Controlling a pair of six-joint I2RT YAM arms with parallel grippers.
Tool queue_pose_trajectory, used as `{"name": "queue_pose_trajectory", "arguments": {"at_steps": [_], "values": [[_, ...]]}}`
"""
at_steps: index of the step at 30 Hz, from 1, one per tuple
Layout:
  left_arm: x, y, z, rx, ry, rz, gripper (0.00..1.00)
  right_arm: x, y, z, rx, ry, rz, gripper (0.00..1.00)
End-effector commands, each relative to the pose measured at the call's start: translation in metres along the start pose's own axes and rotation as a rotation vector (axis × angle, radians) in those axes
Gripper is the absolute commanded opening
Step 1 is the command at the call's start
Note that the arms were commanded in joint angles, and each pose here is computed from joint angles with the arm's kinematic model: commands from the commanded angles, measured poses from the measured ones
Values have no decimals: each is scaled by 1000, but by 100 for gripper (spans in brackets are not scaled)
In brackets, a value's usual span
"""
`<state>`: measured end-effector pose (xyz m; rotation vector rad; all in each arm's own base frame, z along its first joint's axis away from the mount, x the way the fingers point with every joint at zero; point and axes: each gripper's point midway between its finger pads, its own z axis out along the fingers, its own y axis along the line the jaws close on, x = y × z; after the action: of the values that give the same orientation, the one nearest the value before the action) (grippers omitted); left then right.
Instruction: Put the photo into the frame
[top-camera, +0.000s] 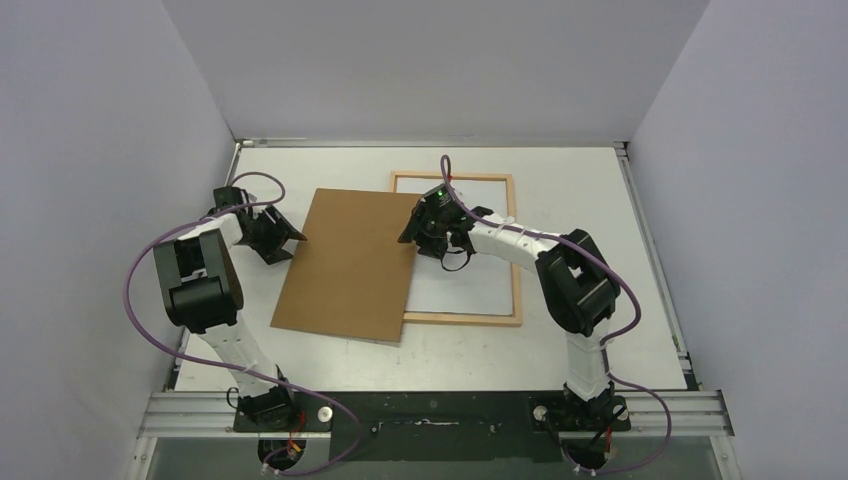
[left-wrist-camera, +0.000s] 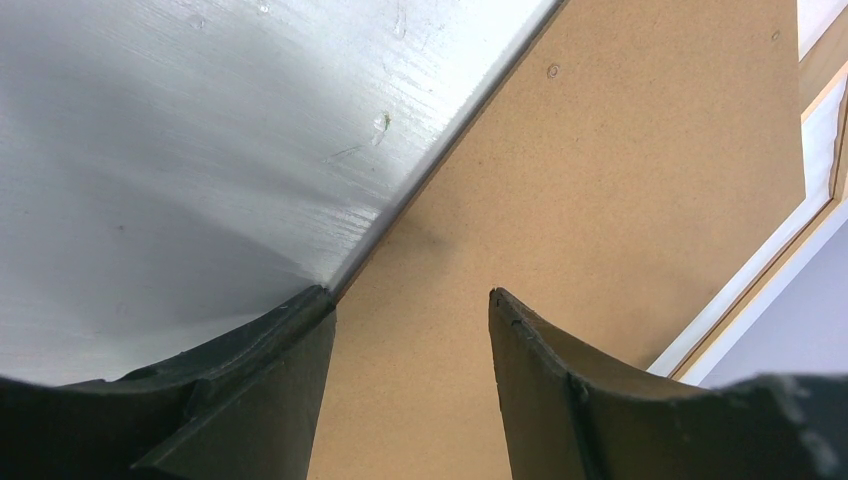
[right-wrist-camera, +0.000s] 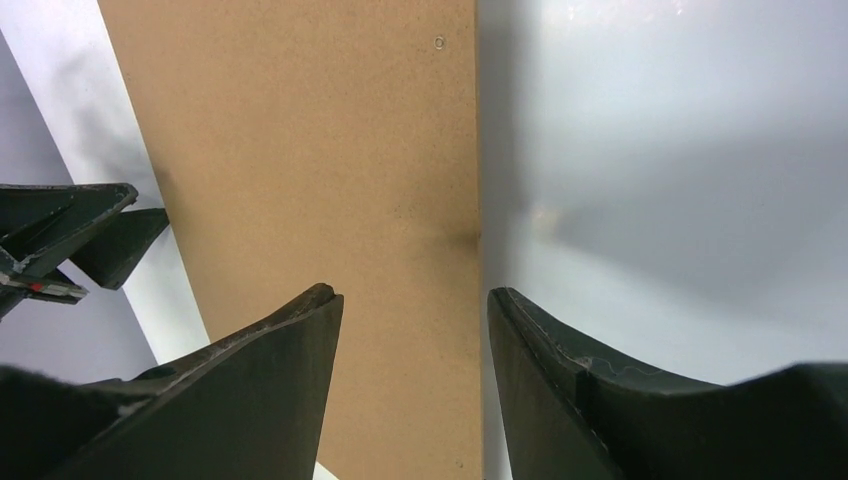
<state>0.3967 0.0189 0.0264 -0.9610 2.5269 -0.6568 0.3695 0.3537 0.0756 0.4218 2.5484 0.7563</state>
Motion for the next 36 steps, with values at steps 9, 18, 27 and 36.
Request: {"name": "queue_pose_trajectory", "arguments": {"at_steps": [9, 18, 27, 36], "values": [[41, 32, 11, -114, 139, -26, 57, 8, -2, 8, -21, 76, 72, 51], [39, 32, 10, -115, 134, -23, 57, 6, -8, 8, 14, 74, 58, 53], [39, 31, 10, -111, 137, -22, 57, 19, -3, 22, -34, 142, 80, 48], [38, 28, 7, -105, 126, -16, 57, 16, 25, 19, -172, 139, 113, 38]]}}
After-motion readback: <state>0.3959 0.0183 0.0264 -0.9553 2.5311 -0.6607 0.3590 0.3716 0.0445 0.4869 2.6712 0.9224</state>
